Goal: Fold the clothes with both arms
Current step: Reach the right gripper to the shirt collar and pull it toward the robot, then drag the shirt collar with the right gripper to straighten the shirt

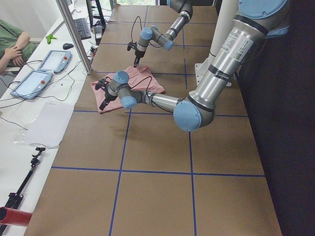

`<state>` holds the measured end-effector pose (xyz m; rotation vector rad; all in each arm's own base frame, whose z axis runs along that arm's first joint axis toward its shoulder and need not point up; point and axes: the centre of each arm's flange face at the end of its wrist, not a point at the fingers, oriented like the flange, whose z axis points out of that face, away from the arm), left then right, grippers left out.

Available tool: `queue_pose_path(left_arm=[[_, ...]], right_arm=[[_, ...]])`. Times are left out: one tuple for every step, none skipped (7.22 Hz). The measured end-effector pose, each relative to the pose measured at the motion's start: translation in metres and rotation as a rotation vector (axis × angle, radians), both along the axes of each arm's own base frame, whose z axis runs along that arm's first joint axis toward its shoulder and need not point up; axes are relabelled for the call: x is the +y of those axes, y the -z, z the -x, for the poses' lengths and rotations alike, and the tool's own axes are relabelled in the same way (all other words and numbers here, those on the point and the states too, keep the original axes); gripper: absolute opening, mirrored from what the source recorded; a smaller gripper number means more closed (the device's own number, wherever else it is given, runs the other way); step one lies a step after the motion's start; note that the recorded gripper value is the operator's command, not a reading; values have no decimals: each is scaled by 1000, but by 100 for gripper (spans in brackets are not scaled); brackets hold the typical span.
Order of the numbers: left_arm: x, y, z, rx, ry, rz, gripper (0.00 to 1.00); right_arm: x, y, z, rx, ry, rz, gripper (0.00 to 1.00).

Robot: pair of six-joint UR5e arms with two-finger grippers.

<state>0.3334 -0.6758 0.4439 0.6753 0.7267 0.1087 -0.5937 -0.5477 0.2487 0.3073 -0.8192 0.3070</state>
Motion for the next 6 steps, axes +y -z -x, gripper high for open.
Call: queue_pose_path(left_arm=[[1,0,0,1,-1,-1,100],[2,1,-1,2,-3,-3,100],[3,3,-3,4,-5,-5,100],[3,4,-4,4,-6,-6,100],[3,4,-4,5,-7,-7,100],[4,5,-4,6,-8,-9,100]], right_arm=[[29,-15,-10,-4,4,-22,0],[67,-29,-18,-7,10,-57,0],[105,-41,-31,-13,18,-86,0],[138,-52,-45,-16,24,-107,0],[159,-61,-51,-12,25,-120,99],[171,-66,-53,-5,25,-130,100]])
